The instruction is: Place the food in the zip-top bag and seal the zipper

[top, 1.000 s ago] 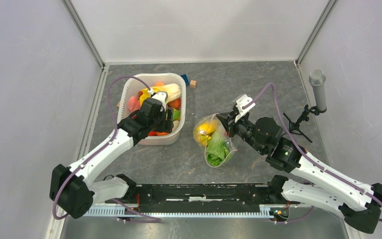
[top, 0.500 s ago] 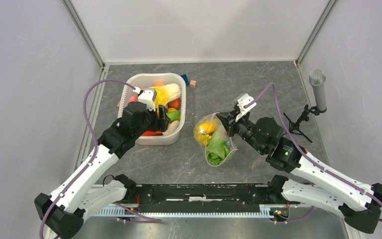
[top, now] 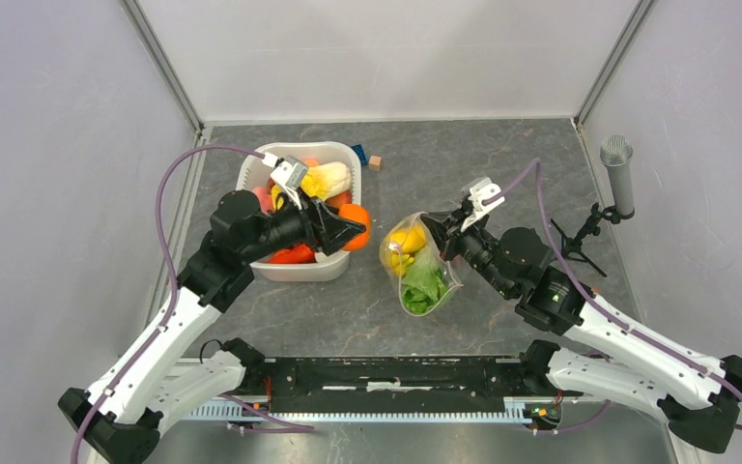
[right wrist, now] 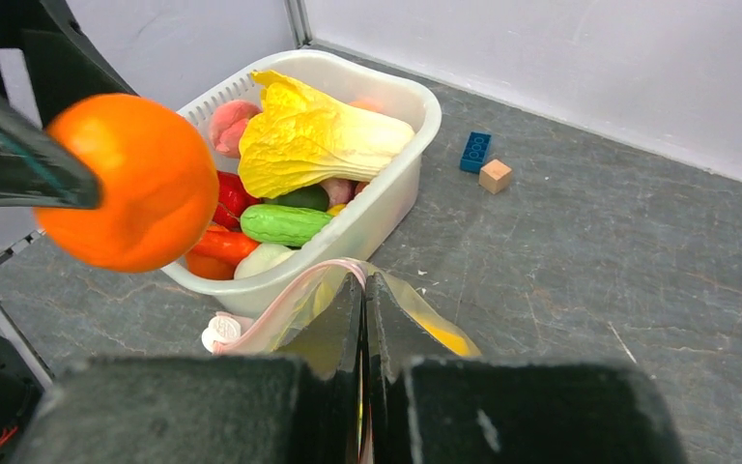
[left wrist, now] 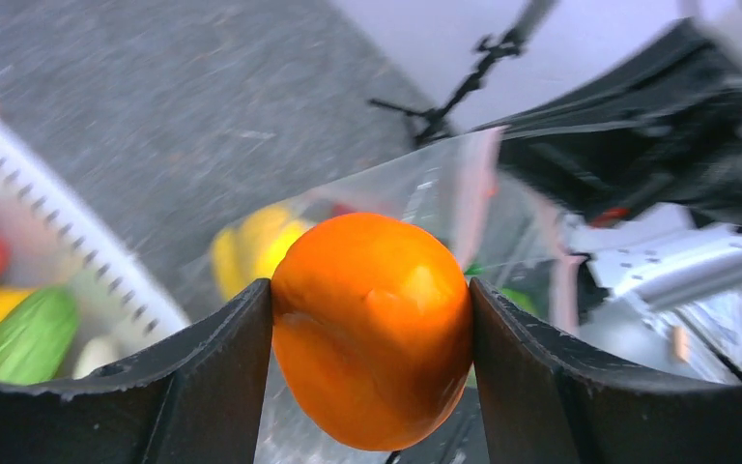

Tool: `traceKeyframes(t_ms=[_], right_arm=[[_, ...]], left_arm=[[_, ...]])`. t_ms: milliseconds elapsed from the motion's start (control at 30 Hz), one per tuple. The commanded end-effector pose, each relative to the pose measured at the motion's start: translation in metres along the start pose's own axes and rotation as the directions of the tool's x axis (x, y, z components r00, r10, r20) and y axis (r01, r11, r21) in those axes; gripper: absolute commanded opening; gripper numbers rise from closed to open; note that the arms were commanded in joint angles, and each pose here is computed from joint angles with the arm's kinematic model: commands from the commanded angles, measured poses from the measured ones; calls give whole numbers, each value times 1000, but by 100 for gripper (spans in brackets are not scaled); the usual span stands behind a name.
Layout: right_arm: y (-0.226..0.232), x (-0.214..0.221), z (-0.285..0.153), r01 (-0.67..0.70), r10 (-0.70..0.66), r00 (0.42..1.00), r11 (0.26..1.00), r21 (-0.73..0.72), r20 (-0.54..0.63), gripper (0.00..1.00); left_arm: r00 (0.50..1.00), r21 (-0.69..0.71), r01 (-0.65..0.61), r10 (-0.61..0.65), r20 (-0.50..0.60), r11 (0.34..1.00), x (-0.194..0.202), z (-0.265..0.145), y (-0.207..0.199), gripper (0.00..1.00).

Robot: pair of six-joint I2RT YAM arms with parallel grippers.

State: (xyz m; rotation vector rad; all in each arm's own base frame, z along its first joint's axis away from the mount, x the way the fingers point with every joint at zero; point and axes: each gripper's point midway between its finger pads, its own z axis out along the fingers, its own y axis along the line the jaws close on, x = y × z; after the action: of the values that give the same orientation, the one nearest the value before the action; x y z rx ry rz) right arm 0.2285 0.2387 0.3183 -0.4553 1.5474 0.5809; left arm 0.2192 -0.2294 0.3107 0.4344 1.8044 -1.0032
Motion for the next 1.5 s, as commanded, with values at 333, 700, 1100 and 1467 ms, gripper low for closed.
traceKeyframes(t_ms=[333,700,1100,1467], right_arm=[[2,-19,22,-200,194,975,979,46,104,4],[5,-29,15,-288,283,946,957,12,157,4],[8,-30,14,-297,295,943,955,-9,156,5],[6,-25,15,-299,294,944,954,9,146,5]], left_arm=[[987,466,-163,144,76,870,-16,4,-143,41],[935,155,-353,350,46,923,9,54,-92,41],[937,80,-349,349,10,934,26,77,-71,49],[942,63,-336,336,5,940,23,73,-70,84]])
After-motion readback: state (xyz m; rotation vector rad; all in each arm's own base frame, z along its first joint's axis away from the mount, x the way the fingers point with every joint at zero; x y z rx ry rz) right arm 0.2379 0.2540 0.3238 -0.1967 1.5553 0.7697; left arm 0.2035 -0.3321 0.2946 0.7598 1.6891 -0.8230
